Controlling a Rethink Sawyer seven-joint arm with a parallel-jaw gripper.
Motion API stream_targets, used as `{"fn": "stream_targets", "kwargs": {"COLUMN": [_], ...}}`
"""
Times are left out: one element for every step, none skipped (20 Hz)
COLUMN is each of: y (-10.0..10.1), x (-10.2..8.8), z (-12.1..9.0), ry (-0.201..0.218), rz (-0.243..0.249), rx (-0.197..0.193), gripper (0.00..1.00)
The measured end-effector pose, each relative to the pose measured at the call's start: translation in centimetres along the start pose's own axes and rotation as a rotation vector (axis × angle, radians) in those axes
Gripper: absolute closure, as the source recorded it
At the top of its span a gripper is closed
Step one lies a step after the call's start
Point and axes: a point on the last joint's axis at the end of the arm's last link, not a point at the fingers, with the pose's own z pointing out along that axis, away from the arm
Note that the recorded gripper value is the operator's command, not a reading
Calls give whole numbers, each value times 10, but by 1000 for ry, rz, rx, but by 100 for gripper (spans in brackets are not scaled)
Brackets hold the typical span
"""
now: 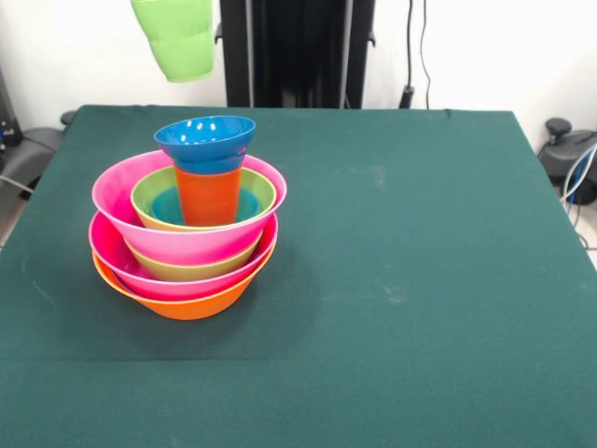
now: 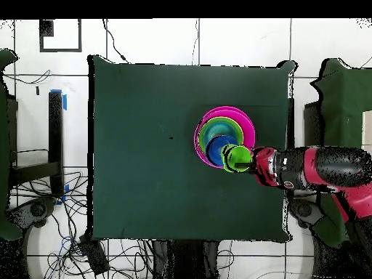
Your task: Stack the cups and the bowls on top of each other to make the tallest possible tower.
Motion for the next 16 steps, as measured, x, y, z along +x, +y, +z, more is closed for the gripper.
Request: {"fn": "stream_targets", "kwargs": {"y": [0,0,1,1,2,2,3,3,3,3,3,3,3,3,2,2], "x": [0,-1,-2,-3,-4,-4,-7,-8,-9,-10,-12,-13,-14,-14,-15,-16], "z": [0,0,-1,-2,-2,-2,-3,-4,-4,-4,-3,-3,-3,-2,-1,-1], "ry": [-1,-1,-4,-5,-7,-8,-11,-11,-12,-12,-11,-11,-11,-10,-10,-10], "rz": [0,0,-1,-1,-1,-1,-2,-2,-2,-2,-1,-1,-1,-1,-2,-3], "rx": [0,-1,-3,-4,-5,-6,-9,-11,-13,-14,-19,-20,-21,-21,-21,-21], "gripper": [100,100,100,100,100,100,100,100,100,100,100,100,100,100,100,100]}}
